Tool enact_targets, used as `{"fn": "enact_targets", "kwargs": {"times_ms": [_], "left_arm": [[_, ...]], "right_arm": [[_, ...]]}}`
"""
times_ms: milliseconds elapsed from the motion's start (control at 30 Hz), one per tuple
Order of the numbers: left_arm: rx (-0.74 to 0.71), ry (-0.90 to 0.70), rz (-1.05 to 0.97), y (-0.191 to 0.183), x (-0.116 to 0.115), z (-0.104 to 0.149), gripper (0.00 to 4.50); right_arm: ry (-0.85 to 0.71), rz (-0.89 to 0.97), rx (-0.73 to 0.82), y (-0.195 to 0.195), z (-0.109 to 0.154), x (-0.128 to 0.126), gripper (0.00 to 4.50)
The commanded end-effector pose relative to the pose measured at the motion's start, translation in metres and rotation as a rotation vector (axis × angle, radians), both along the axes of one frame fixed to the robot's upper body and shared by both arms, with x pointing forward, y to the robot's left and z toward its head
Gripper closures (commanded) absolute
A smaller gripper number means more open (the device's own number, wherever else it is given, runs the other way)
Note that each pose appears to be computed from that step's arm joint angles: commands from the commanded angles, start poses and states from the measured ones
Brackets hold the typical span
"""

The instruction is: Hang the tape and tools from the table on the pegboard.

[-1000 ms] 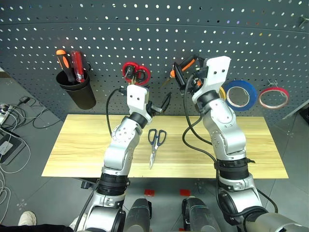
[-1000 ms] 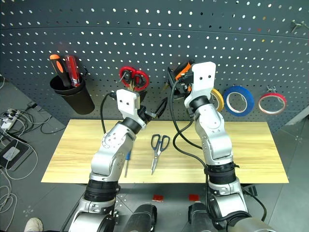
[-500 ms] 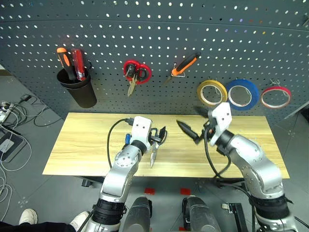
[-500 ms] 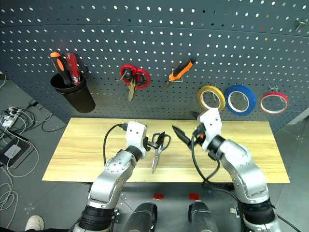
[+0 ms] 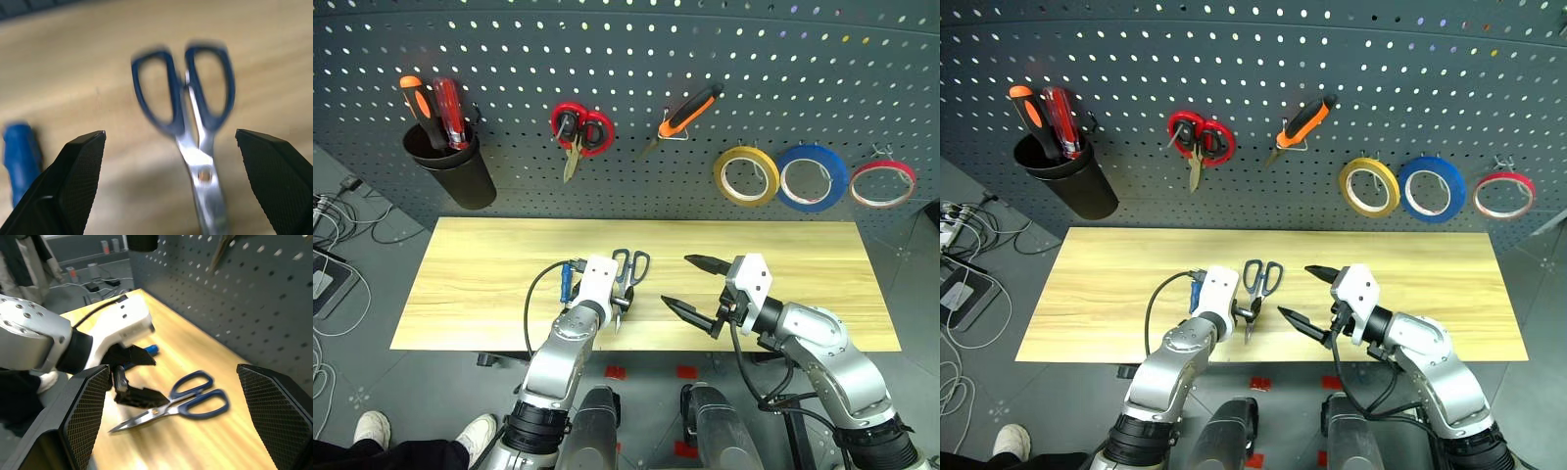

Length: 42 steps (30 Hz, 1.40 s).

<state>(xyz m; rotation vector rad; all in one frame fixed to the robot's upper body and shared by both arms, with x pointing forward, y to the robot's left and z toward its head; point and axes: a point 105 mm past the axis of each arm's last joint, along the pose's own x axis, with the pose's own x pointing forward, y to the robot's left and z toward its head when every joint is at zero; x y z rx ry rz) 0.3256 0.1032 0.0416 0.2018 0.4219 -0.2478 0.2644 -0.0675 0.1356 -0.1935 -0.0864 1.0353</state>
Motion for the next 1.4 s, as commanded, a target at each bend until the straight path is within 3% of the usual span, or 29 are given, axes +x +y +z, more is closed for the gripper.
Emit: {"fn": "enact_targets", "kwargs": {"times_ms": [33,500,933,1333,1400], "left_arm": [[0.012,0.004,-0.025,-0.007,-0.001,0.000,0.00],[0.070,0.059,-0.041,-0.004,0.001,-0.012,0.00],[0.064,0.057,-0.050,-0.004,0.002,-0.013,3.80],[0.096,0.016,-0.080,0.001,0.002,-0.005,3.81],[0.128,-0.054,-0.090,0.011,0.003,0.010,3.81]], "right_arm": [[-0.014,0.029,0.019,0.005,0.005,-0.005,0.04],[0.008,0.029,0.029,0.008,0.002,-0.003,0.04],[0.007,0.028,0.028,0.008,0.001,-0.002,0.00],[-0.006,-0.015,0.050,0.006,0.006,0.005,0.00],[-0.021,-0.032,0.079,0.004,0.014,0.003,0.00]]}}
